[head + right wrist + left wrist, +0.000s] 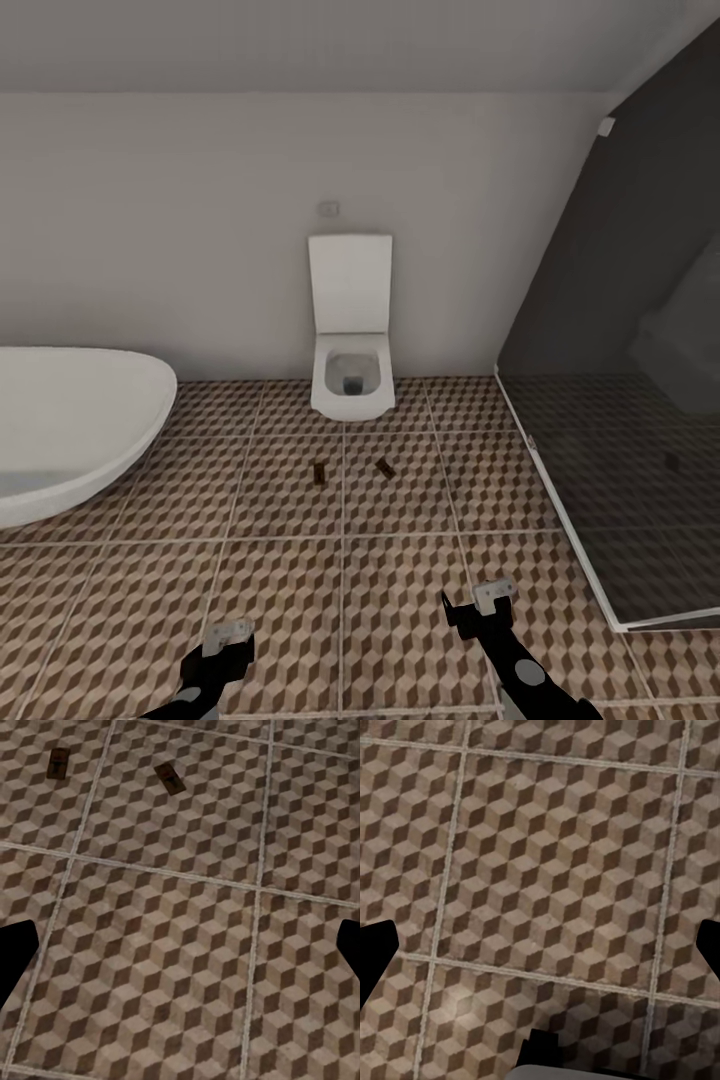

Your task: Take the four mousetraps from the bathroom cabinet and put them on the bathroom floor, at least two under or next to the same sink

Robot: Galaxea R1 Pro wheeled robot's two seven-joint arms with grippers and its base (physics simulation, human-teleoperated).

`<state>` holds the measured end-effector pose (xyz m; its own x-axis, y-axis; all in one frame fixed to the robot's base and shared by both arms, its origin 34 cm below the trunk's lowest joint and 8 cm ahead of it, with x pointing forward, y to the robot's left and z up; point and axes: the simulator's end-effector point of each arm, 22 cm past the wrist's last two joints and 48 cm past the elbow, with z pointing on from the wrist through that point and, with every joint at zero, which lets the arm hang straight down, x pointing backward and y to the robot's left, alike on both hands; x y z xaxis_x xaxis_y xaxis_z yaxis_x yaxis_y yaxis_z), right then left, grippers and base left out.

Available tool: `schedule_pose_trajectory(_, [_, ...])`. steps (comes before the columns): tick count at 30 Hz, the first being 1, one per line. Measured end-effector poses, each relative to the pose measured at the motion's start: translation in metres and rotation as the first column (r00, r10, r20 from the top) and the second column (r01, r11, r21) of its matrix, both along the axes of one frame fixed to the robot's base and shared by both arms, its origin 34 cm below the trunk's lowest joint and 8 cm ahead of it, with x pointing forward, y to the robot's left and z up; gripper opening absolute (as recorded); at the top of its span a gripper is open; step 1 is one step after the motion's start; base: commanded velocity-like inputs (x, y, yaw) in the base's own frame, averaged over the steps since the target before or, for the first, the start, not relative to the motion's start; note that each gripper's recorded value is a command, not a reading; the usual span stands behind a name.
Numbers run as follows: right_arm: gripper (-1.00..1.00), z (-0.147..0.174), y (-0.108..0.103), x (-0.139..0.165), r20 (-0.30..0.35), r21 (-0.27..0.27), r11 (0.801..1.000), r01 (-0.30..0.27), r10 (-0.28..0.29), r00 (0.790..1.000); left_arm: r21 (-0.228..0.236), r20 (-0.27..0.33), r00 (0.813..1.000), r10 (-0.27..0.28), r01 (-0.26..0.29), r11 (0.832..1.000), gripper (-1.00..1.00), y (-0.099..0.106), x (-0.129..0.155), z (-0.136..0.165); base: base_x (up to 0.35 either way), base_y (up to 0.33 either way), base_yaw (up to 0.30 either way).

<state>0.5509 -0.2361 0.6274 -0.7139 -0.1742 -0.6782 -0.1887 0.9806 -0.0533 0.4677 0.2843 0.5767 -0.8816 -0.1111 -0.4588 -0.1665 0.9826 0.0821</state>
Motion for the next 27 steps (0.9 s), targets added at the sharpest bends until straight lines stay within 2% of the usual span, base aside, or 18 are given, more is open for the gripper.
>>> schedule_pose_trajectory(27, [1.00,0.042,0.000,0.005,0.045,0.000,1.000,0.000,0.000,0.999,0.000,0.044,0.999,0.000,0.000,1.000,1.00,0.000,0.007,0.039,0.000,0.000,0.000])
